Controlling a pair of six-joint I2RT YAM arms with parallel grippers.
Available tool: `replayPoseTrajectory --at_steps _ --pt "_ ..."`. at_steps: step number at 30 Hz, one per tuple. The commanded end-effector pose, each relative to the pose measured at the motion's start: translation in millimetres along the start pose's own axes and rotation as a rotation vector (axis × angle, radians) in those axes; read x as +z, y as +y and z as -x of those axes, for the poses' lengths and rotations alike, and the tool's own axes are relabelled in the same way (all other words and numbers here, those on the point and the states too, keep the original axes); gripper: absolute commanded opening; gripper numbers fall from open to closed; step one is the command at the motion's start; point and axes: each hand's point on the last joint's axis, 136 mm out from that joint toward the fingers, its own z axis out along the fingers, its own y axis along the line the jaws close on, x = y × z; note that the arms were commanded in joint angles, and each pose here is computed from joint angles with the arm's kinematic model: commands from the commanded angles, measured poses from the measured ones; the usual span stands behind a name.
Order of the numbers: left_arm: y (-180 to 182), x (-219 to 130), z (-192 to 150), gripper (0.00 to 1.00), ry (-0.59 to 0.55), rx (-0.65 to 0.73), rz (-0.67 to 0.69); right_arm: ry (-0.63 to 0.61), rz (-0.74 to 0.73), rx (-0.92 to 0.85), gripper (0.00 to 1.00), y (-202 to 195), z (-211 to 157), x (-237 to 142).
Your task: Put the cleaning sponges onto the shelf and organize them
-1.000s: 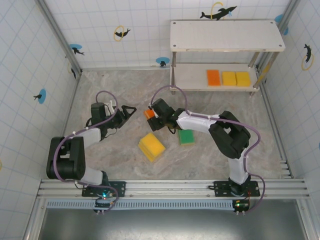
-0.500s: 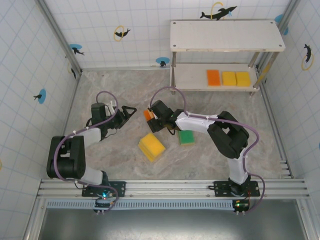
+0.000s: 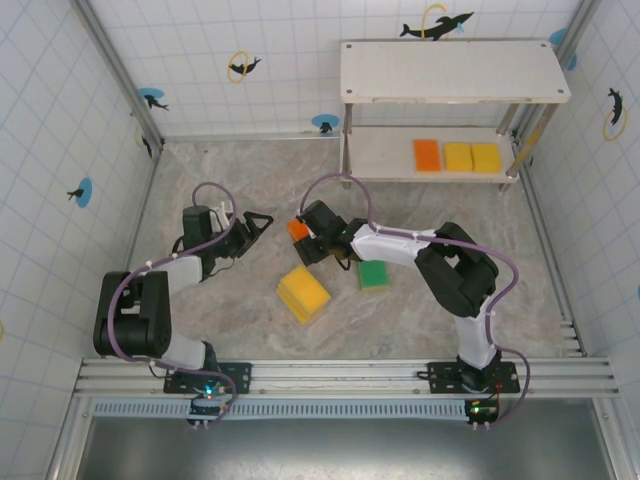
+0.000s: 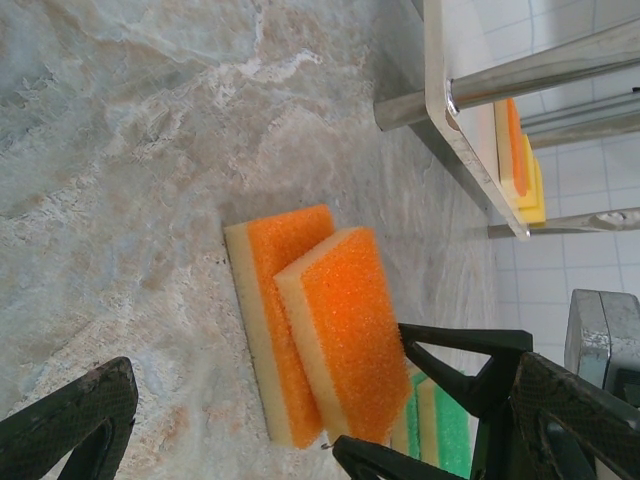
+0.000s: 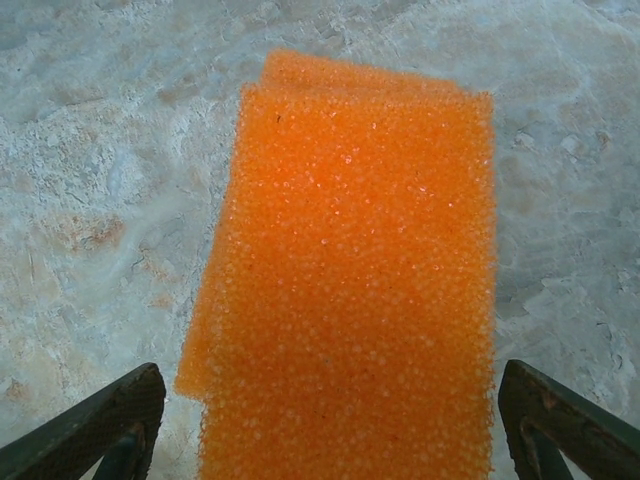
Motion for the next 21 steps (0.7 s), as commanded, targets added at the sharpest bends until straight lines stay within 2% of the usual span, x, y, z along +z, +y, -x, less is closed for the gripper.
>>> replayPoseTrajectory --at_steps 1,21 --pt "-4.6 0.2 -1.5 0.97 0.003 0.022 -0.016 -0.063 0.029 0.005 0.9 8.9 23.0 -19.4" --pt "-2.4 0.5 -1.9 0.98 0.006 0.022 -0.006 -0.07 0.04 0.046 0.91 -0.4 19.9 -8.5"
